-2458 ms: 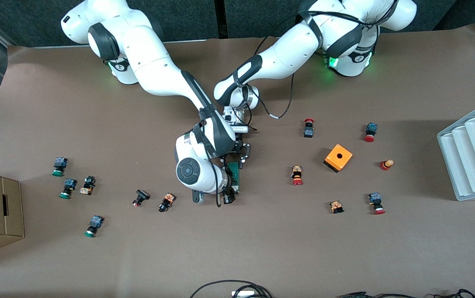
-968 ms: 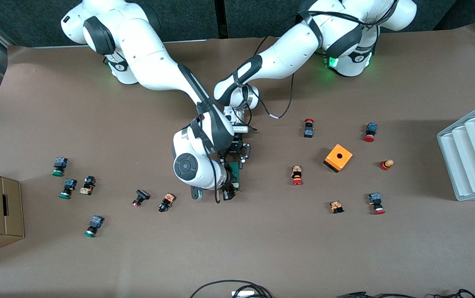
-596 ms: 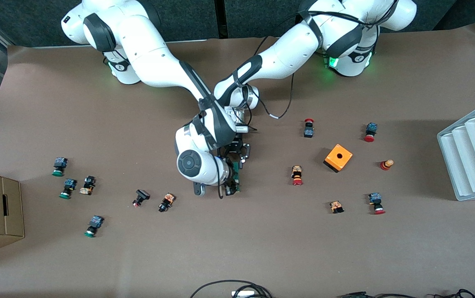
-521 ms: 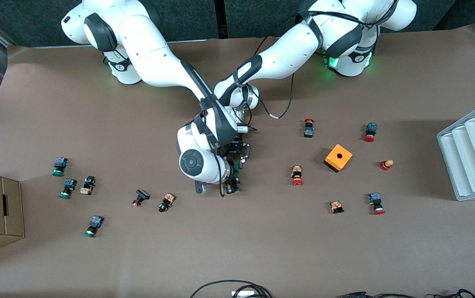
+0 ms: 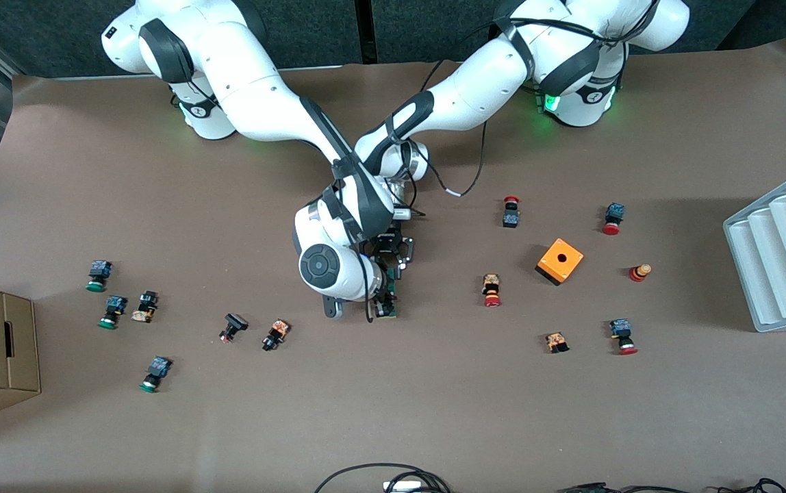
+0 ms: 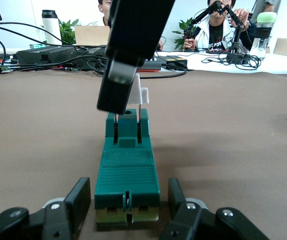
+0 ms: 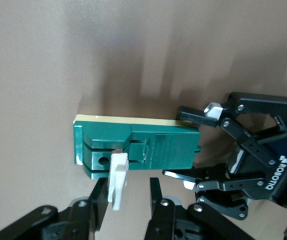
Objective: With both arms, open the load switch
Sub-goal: 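Flip the white lever over with the right gripper while the left gripper holds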
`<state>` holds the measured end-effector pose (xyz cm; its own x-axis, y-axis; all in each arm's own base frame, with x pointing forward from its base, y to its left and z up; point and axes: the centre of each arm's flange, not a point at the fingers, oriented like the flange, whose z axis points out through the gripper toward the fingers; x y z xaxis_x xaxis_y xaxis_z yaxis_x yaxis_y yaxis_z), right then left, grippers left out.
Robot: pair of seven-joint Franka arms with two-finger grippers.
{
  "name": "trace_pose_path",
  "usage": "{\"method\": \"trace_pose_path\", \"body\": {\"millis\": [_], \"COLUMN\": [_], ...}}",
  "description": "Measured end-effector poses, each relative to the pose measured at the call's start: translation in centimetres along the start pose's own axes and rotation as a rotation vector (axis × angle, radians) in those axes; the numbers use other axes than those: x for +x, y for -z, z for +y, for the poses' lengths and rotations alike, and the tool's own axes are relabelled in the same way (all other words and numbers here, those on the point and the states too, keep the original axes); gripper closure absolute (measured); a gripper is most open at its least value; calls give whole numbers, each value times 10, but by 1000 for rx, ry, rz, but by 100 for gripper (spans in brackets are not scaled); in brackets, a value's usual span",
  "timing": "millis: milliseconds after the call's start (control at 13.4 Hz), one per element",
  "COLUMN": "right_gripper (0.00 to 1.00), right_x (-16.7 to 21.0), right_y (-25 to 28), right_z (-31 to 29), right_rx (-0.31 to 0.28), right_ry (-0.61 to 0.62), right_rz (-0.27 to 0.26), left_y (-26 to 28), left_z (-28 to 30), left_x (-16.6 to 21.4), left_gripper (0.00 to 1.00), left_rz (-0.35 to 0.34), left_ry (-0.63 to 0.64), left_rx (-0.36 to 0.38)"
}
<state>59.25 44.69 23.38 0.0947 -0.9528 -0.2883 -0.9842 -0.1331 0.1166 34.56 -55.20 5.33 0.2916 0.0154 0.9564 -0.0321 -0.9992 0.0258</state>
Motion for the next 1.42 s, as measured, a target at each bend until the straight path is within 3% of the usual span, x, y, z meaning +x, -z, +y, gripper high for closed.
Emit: {"method": "trace_pose_path", "body": {"millis": [521, 894, 1415], "right_gripper": [59, 67, 66], "right_x": [4, 5, 8], "right_y": [14, 13, 8], "right_z": [1, 4, 14], "right_rx": [-24, -33, -55], "right_ry": [12, 14, 29], "right_rz": [-5, -3, 26], "left_y": [0, 0, 0], "left_z": [0, 0, 0], "left_x": [0, 0, 0], "left_gripper": [29, 29, 29], "left_rz": [0, 0, 0], "left_ry": [0, 0, 0], "left_rx": [0, 0, 0]}}
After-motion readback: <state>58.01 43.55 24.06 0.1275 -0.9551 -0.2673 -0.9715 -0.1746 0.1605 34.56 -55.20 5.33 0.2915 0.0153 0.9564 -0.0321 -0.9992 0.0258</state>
